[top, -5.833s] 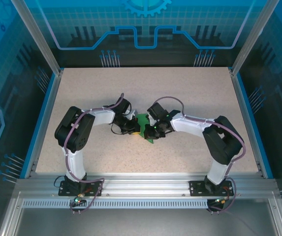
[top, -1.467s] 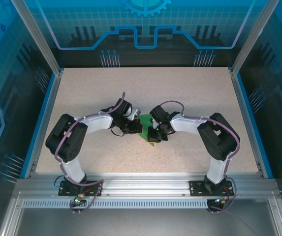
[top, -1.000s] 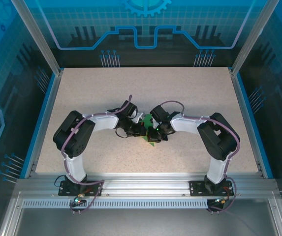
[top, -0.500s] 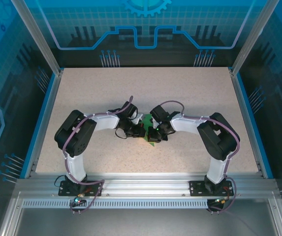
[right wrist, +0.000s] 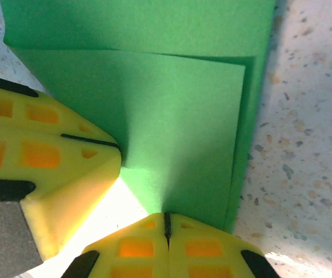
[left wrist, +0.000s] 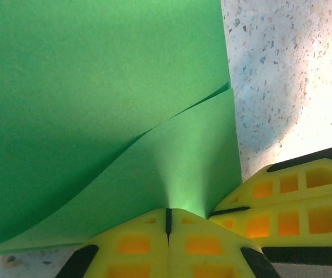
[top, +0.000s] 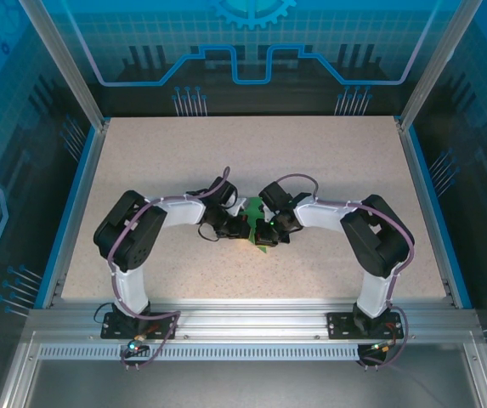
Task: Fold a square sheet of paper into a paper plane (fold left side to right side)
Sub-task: Third fold the triangle at the center of the table.
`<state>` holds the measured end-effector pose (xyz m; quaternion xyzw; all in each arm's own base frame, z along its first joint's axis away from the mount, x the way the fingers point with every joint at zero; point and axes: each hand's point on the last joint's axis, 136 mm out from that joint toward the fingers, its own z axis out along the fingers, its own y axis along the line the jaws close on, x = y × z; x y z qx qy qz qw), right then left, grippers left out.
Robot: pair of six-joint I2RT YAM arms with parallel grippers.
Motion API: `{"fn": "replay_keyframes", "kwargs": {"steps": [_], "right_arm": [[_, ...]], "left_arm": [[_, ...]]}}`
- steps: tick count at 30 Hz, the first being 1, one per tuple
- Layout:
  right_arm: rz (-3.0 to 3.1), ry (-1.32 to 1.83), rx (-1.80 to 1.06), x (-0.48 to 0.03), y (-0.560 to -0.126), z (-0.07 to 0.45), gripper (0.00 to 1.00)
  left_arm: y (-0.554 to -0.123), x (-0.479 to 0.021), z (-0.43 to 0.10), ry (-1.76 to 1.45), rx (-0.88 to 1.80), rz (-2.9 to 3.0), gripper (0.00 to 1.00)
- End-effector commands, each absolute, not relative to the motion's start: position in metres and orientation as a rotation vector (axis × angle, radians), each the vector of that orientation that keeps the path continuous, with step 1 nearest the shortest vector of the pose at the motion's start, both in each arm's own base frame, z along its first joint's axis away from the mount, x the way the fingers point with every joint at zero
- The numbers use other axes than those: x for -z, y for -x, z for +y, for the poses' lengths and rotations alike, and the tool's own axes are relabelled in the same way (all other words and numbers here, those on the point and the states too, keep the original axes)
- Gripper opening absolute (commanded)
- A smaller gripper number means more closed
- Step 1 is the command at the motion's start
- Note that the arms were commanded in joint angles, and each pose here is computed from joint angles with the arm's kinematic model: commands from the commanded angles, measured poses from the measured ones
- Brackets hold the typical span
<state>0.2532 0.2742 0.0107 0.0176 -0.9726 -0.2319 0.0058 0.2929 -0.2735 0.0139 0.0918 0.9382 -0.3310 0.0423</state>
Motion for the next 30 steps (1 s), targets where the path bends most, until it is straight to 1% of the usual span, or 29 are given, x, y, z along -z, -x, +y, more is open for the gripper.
{"fn": "replay_keyframes", "kwargs": {"steps": [1, 22, 30], "right_arm": [[-2.986, 0.004, 0.456, 0.024, -0.227, 0.237, 0.0], [-2.984, 0.007, 0.447, 0.021, -0.223, 0.233, 0.0], [-3.0, -0.02, 0.504, 0.015, -0.227, 0.241, 0.0]], "left_arm": [[-0.299, 0.003, -0.24, -0.231, 0.836, 2.905, 0.0], [-0.337, 0.001, -0.185, -0.073, 0.711, 2.892, 0.0], [-0.349, -0.009, -0.184, -0.037, 0.744, 2.87, 0.0]]}}
